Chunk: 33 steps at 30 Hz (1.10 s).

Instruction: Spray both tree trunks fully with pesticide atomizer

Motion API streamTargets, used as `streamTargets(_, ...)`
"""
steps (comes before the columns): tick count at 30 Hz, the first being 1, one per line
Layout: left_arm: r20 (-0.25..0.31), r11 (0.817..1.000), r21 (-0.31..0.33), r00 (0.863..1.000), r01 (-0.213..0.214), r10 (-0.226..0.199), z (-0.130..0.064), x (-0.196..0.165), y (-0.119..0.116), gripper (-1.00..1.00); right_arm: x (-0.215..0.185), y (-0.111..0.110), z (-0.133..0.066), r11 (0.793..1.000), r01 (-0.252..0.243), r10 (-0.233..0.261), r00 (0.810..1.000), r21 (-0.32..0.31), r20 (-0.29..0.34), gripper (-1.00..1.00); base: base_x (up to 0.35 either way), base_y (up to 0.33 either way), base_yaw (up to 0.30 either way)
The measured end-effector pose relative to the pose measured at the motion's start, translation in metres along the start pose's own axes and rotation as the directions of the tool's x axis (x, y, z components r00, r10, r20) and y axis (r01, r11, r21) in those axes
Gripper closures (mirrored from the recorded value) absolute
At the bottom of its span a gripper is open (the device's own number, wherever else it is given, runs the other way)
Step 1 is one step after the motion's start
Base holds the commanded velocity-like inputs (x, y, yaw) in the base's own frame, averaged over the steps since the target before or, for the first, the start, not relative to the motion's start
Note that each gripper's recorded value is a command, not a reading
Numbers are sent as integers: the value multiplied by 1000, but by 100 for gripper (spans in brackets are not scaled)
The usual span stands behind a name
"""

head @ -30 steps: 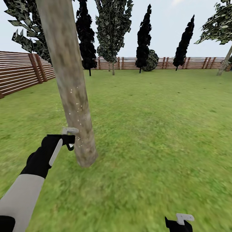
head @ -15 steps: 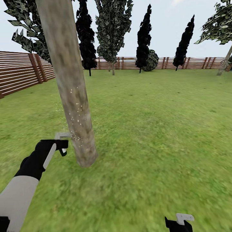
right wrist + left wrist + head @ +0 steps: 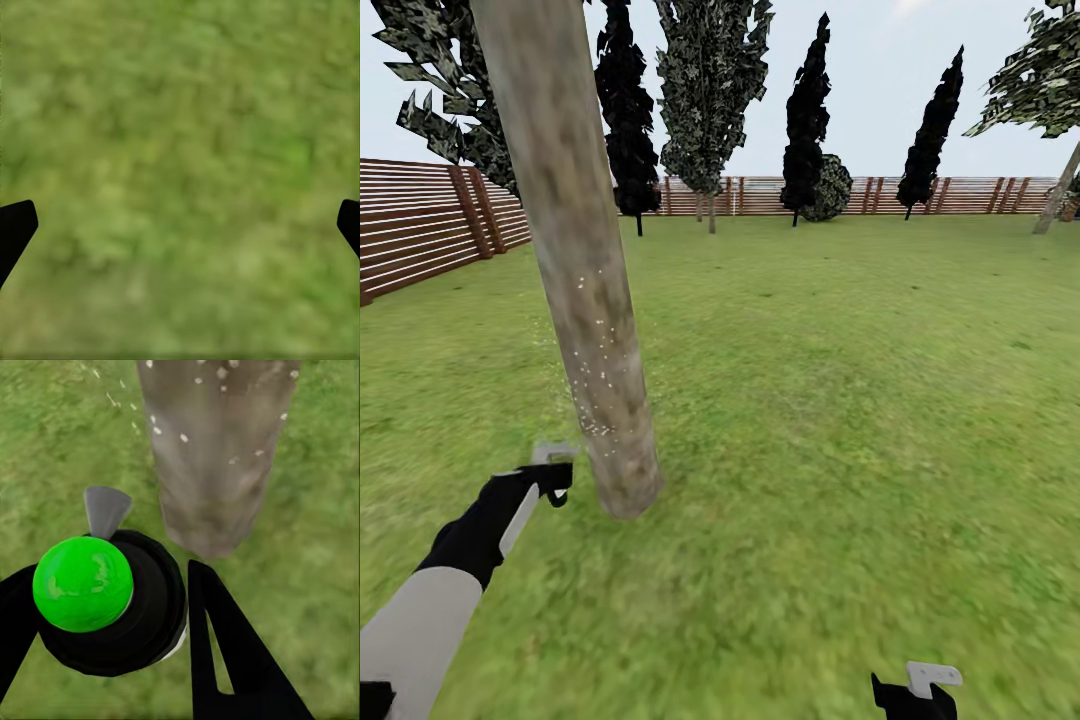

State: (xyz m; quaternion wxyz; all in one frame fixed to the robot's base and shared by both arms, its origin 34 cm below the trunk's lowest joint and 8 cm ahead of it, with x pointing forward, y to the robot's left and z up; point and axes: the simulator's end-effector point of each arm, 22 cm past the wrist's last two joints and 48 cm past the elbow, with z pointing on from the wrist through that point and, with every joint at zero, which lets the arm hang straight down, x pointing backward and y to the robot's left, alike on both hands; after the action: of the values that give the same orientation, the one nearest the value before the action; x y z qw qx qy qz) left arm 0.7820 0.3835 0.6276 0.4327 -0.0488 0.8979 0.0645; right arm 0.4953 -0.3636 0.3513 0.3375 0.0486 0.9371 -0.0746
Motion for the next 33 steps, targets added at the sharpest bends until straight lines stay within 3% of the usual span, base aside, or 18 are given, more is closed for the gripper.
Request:
streamTargets(2,-47,1000,-23,999,6,-7,17,51,6,100,0,0,0,1000,0,0,1000,0,0,-100,0,0,0)
streamTargets(3,-23,1000,-24,1000,9,-9,19,49,4,100,0,0,0,1000,0,0,1000,0,0,-100,0,0,0)
streamTargets(6,-54,1000,-10,998,22,-22,24,86,-10,100,0,0,0,1000,0,0,1000,0,0,-100,0,0,0)
streamTargets(7,-34,1000,-1,999,23,-23,24,87,-16,100,0,0,0,1000,0,0,1000,1,0,-100,0,0,0)
streamTargets(11,-43,1000,11,999,26,-25,22,110,-27,100,-1,0,0,1000,-1,1,1000,1,1,-100,154,-110,0)
streamTargets(14,-83,1000,20,996,22,-20,21,134,-37,100,-1,-1,0,1000,-3,3,1000,4,3,-100,230,-193,0)
streamTargets(19,-98,999,25,995,20,-18,21,143,-41,100,-1,0,0,1000,-3,3,1000,2,2,-100,203,-213,13)
streamTargets(33,-100,999,44,995,26,-22,20,144,-51,100,-1,1,0,1000,-3,3,1000,0,1,-100,147,-242,205)
